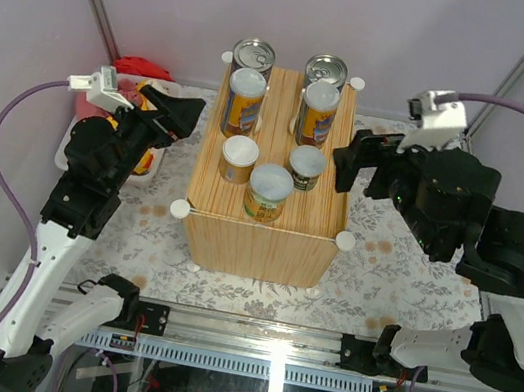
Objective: Place and organize the canned foods onto the counter
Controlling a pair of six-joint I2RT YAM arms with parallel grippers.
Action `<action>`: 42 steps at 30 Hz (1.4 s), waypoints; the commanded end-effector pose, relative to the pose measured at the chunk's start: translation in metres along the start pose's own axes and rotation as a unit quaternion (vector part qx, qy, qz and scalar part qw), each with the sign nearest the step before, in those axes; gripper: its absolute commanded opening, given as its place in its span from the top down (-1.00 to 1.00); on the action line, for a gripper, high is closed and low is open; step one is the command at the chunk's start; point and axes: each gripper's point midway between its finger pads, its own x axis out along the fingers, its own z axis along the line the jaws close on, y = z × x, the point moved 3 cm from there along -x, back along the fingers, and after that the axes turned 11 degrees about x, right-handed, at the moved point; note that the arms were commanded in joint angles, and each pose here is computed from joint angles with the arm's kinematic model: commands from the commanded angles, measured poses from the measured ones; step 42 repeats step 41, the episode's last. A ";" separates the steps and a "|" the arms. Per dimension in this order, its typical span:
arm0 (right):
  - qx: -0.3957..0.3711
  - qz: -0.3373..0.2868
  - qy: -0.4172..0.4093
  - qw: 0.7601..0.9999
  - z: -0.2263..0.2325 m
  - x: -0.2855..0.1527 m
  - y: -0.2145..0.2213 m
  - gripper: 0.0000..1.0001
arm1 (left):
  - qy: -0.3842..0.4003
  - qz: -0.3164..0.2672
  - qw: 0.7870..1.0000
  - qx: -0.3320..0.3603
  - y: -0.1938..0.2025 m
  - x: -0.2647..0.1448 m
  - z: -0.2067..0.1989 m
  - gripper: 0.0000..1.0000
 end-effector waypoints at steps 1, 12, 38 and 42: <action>0.017 -0.151 0.200 0.968 -0.067 -0.017 -0.037 -0.99 | -0.066 -0.036 0.996 0.040 -0.016 -0.003 0.020 -0.92; 0.018 -0.086 0.378 0.922 -0.194 0.015 -0.006 -0.99 | -0.166 -0.013 0.983 0.081 0.010 0.017 0.090 -0.96; 0.120 -0.070 0.463 0.875 -0.279 0.038 0.099 -0.93 | -0.249 0.004 0.965 0.082 0.054 0.015 0.152 -0.99; 0.120 -0.075 0.473 0.870 -0.281 0.037 0.098 -0.99 | -0.252 0.003 0.964 0.082 0.054 0.013 0.153 -0.99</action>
